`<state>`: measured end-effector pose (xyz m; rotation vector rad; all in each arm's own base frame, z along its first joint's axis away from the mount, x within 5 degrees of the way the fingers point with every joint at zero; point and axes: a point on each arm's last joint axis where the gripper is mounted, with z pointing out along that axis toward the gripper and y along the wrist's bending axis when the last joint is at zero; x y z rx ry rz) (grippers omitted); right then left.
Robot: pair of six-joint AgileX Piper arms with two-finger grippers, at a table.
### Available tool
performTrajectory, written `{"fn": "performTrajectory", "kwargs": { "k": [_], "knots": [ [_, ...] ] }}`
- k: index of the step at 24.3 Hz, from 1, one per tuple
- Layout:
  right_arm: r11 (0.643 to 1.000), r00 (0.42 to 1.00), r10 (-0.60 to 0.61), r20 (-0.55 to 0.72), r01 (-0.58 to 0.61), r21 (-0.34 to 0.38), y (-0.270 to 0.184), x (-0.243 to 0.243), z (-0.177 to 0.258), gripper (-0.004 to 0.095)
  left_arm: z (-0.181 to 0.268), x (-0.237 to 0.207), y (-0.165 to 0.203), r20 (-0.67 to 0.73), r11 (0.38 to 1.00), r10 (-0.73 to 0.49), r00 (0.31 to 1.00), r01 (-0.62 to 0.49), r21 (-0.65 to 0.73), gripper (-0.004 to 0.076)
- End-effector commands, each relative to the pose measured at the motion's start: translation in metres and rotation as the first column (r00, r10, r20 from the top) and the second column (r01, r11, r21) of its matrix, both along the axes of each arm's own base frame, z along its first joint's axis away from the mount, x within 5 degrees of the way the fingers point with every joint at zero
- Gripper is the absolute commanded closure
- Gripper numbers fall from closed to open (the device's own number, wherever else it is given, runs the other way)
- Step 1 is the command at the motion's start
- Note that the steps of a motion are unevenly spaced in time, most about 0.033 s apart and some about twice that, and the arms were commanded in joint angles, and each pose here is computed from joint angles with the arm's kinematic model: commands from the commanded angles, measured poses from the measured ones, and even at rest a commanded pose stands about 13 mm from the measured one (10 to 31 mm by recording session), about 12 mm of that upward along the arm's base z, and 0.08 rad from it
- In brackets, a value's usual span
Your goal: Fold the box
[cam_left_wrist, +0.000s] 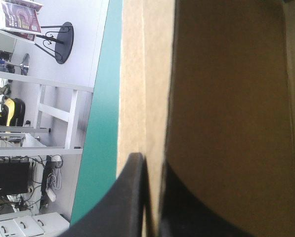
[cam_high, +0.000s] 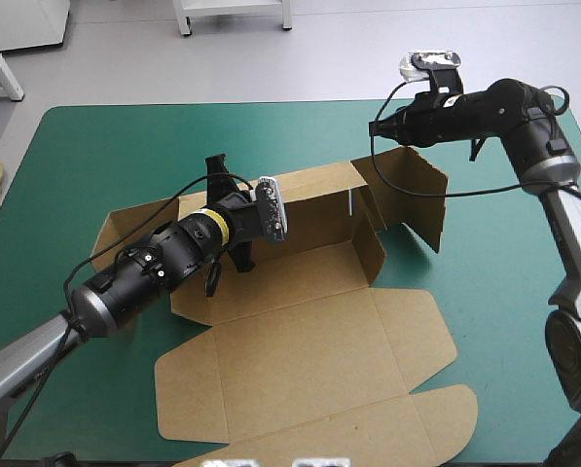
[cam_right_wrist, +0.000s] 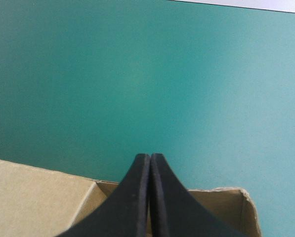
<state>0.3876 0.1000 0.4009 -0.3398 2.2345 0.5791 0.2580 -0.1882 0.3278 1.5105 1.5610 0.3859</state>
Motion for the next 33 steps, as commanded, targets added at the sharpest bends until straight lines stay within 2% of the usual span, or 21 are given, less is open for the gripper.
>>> {"fn": "performTrajectory", "kwargs": {
  "k": [1,12,16,27,33],
  "knots": [
    [0.999,0.996,-0.012,0.09,0.008,0.041,0.0,-0.001,0.027,0.0907,-0.01,-0.001,0.0,-0.103,0.997,0.066,0.992,-0.069,-0.026,0.0733],
    [0.999,0.998,-0.024,0.059,0.022,0.042,0.004,0.029,0.011,0.0907,-0.033,-0.004,0.003,-0.15,0.997,0.071,0.986,-0.067,0.03,0.0733],
    [1.0,0.999,0.01,-0.043,-0.01,0.004,0.006,0.033,-0.009,0.0907,-0.033,-0.004,0.003,-0.148,0.998,0.069,0.987,-0.065,0.027,0.0733],
    [0.993,0.974,0.084,-0.211,-0.1,-0.064,0.005,0.02,-0.022,0.0907,-0.03,0.001,0.006,-0.109,0.995,0.103,0.989,-0.103,0.006,0.0733],
    [0.989,0.965,0.108,-0.238,-0.13,-0.078,0.004,0.014,-0.02,0.0908,-0.03,0.003,0.008,-0.108,0.994,0.109,0.988,-0.11,-0.002,0.0732]
  ]
}}
